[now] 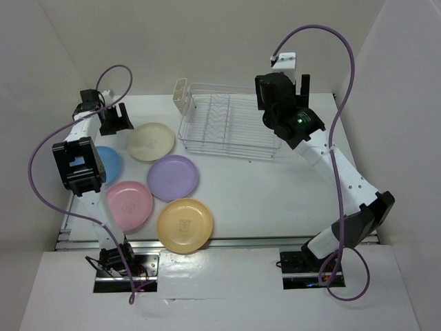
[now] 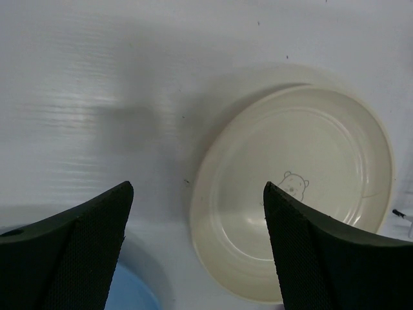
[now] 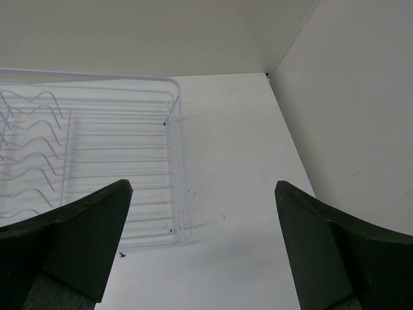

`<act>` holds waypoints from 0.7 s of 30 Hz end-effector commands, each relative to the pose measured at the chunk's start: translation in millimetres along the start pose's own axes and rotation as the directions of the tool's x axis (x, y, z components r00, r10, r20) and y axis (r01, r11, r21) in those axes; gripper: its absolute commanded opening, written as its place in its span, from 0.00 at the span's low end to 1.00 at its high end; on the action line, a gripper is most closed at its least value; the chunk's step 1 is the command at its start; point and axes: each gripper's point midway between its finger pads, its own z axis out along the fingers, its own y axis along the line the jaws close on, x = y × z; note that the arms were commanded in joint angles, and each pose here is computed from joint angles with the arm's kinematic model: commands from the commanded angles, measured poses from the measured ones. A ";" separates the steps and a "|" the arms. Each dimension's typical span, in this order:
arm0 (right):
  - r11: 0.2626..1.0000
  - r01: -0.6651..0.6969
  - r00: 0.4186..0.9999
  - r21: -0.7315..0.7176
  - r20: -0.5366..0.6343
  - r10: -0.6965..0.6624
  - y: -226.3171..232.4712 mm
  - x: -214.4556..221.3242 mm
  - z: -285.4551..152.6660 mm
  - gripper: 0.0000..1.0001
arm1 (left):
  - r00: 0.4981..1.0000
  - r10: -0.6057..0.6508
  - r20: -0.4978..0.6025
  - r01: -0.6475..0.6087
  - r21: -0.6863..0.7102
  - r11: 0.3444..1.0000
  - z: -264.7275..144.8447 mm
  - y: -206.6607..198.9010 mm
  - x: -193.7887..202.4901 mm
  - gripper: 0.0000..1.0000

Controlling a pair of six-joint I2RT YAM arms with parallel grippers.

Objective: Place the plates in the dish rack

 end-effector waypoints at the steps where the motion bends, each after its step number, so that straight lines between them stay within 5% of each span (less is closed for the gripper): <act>1: 0.999 -0.043 0.999 0.008 0.029 0.042 -4.0 -18.3 -0.8 1.00 | 0.998 -0.022 -0.065 0.029 0.105 0.994 16.2 -20.2 25.8 0.87; 12: 1.000 -0.027 0.999 -0.009 0.019 0.027 6.8 -16.7 2.2 1.00 | 0.989 -0.062 -0.135 0.068 0.037 0.997 41.4 -2.1 44.3 0.85; 16: 1.000 -0.028 0.999 -0.009 0.020 0.029 4.6 -16.3 0.4 1.00 | 0.985 -0.078 -0.154 0.081 0.014 0.997 43.2 1.9 53.5 0.71; 21: 0.999 -0.028 0.999 -0.029 0.019 0.029 8.1 -16.2 0.3 1.00 | 0.979 -0.096 -0.178 0.086 -0.067 0.994 40.8 14.6 60.9 0.64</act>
